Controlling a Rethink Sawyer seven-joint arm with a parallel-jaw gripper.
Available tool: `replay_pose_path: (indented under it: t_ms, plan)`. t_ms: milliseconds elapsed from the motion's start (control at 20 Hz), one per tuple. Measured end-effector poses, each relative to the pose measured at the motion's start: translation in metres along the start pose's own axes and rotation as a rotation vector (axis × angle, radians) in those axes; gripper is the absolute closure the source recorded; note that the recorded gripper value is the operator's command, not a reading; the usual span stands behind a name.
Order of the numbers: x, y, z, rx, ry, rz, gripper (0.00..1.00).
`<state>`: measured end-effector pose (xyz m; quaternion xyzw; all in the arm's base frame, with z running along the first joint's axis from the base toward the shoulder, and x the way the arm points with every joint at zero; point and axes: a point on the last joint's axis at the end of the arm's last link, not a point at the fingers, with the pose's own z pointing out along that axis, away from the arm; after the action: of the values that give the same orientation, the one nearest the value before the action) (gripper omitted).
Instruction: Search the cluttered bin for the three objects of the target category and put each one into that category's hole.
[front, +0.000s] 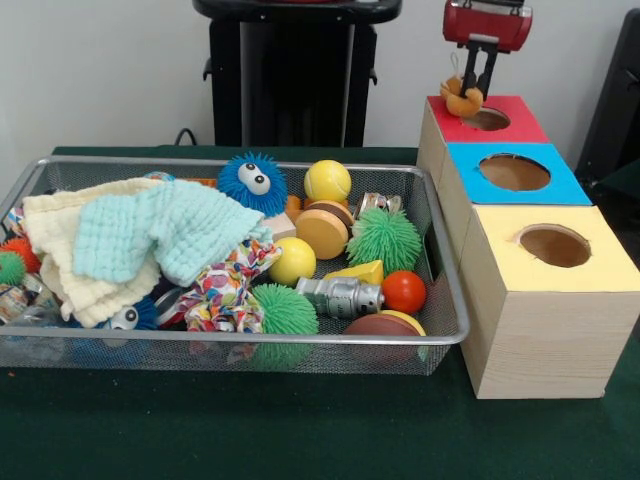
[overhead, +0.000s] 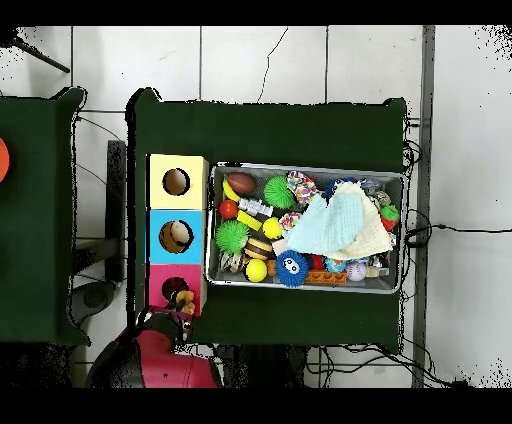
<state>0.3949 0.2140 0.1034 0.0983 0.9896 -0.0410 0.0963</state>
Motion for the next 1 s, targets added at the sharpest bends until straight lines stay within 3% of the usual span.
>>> replay_pose_path:
  t_ms: [1000]
  plan:
    - [-0.009,0.015,0.012,-0.006,0.016,-0.009,1.0]
